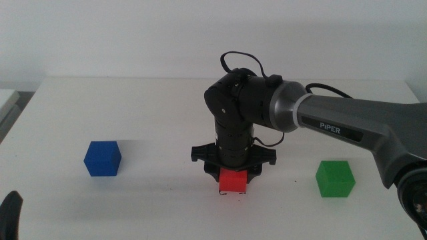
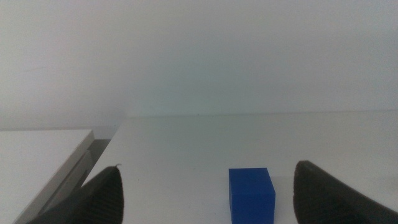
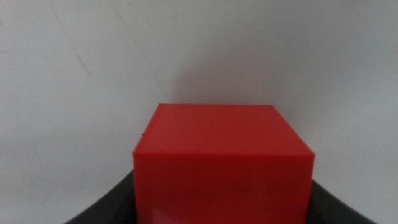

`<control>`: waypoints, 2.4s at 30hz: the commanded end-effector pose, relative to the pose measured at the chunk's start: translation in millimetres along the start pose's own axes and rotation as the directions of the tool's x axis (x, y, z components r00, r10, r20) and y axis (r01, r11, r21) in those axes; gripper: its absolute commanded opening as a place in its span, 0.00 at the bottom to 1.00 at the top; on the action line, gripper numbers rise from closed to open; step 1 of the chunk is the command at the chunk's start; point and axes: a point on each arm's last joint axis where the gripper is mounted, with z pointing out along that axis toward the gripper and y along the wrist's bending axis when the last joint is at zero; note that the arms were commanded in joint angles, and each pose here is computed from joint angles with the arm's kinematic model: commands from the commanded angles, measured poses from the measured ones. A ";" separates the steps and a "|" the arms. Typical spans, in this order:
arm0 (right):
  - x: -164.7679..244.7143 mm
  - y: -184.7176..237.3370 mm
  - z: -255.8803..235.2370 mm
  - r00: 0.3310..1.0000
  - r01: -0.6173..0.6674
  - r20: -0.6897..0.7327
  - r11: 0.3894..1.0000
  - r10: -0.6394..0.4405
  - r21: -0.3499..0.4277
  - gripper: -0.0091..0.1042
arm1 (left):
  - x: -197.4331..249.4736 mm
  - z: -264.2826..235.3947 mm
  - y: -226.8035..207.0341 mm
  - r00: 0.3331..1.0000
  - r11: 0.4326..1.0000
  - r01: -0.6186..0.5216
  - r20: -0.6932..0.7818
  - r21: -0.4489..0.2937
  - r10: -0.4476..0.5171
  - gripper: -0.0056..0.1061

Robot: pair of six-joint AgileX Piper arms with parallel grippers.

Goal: Stack red cubes first, then green, then blue cubes in a specific spot.

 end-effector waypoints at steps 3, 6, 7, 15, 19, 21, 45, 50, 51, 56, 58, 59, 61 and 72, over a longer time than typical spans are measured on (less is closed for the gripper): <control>-4.6 -4.9 -1.1 1.000 -0.008 0.012 1.000 0.008 0.008 0.29 | -1.5 -0.3 0.0 1.000 1.000 0.004 0.017 0.000 -0.004 0.89; -4.6 -4.9 -1.1 1.000 -0.008 0.012 1.000 0.008 0.008 0.29 | -1.5 -0.3 0.0 1.000 1.000 0.004 0.017 0.000 -0.004 0.89; -4.5 -4.3 0.3 1.000 -0.010 0.009 1.000 0.010 0.004 0.29 | -1.5 -0.3 0.0 1.000 1.000 0.004 0.017 0.000 -0.004 0.89; -1.5 -1.5 9.0 1.000 0.011 -0.019 1.000 -0.011 0.008 0.59 | -1.5 -0.3 0.0 1.000 1.000 0.004 0.017 0.000 -0.004 0.89; -3.3 -3.4 7.0 1.000 0.024 0.002 0.999 -0.024 0.024 0.87 | -1.5 -0.3 0.0 1.000 1.000 0.004 0.017 0.000 -0.004 0.89; -3.9 -4.8 -13.2 0.998 0.048 0.044 0.999 -0.048 0.004 0.90 | -1.5 -0.3 0.0 1.000 1.000 0.004 0.017 0.000 -0.004 0.89; 65.5 -207.9 -247.1 0.893 -0.004 0.443 0.987 0.077 -0.164 0.90 | -1.5 -0.3 0.0 1.000 1.000 0.005 0.017 0.000 -0.005 0.89; 61.3 -219.8 -208.0 0.941 -0.042 0.329 0.994 0.073 -0.099 0.90 | -1.5 -0.3 0.0 1.000 1.000 0.005 0.017 0.000 -0.005 0.89; 59.5 -220.5 -200.6 0.949 -0.038 0.309 0.996 0.061 -0.081 0.90 | -1.5 -0.3 0.0 1.000 1.000 0.005 0.017 0.000 -0.005 0.89; 42.5 -211.9 -166.3 0.981 0.011 0.195 0.999 -0.004 -0.034 0.90 | -1.5 -0.3 0.0 1.000 1.000 0.005 0.017 0.000 -0.005 0.89; 34.0 -211.0 -152.8 0.985 0.015 0.170 1.000 -0.010 -0.026 0.90 | -1.5 -0.3 0.0 1.000 1.000 0.005 0.017 0.000 -0.005 0.89; 30.5 -210.7 -144.7 0.988 0.025 0.156 0.999 -0.021 -0.024 0.90 | -1.5 -0.3 0.0 1.000 1.000 0.005 0.017 0.000 -0.005 0.89; 23.6 -210.7 -128.7 0.990 0.021 0.138 1.000 -0.018 -0.021 0.90 | -1.5 -0.3 0.0 1.000 1.000 0.005 0.017 0.000 -0.005 0.89; 0.5 -201.2 -48.9 0.997 0.053 0.063 0.999 -0.053 0.001 0.90 | -1.5 -0.3 0.0 1.000 1.000 0.003 0.017 0.000 -0.003 0.89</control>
